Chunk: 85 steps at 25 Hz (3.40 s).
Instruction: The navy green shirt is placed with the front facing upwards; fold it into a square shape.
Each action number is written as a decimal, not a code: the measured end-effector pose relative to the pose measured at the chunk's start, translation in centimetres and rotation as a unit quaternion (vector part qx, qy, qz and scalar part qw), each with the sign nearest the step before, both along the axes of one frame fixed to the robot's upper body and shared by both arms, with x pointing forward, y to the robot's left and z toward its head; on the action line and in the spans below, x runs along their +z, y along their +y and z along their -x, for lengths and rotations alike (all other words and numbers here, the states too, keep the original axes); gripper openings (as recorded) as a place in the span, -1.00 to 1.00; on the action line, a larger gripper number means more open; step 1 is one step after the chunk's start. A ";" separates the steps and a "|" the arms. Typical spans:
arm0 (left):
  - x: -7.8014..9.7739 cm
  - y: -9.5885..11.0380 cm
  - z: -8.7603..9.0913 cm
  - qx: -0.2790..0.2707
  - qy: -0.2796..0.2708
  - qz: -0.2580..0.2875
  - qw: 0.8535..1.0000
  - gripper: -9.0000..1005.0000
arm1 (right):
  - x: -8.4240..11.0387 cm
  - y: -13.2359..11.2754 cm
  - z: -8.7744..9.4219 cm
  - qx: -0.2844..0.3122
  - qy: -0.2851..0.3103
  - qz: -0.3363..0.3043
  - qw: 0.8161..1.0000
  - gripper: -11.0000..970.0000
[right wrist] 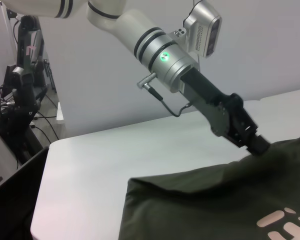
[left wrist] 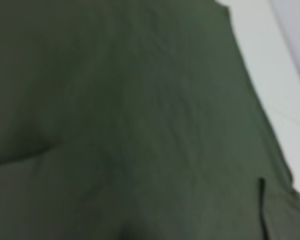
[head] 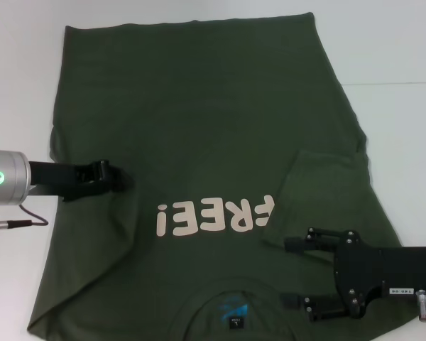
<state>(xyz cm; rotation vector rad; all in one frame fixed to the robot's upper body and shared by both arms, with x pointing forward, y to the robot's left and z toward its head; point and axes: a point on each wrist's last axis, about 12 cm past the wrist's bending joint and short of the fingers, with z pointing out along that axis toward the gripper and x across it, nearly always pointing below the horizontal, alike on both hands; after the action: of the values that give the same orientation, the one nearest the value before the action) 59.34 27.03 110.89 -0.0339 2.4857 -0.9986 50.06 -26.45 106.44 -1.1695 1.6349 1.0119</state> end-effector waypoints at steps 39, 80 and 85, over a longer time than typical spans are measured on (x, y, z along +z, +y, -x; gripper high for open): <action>2.1 -1.2 2.2 -0.286 -0.306 0.070 0.905 0.87 | 11.8 -9.3 -1.0 -0.334 0.289 0.108 0.891 0.84; 1.4 -2.8 1.6 -0.276 -0.308 0.056 0.909 0.86 | 4.3 -9.3 -2.5 -0.333 0.494 0.192 0.779 0.82; 1.4 -2.7 1.6 -0.273 -0.307 0.057 0.910 0.86 | 3.9 -9.3 -2.5 -0.338 0.498 0.189 0.776 0.82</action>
<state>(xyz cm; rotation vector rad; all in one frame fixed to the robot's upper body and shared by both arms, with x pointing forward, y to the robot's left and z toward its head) 57.70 24.32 112.33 0.8502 1.8686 -1.1417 52.58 -35.73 110.36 -0.0633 2.9075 0.8461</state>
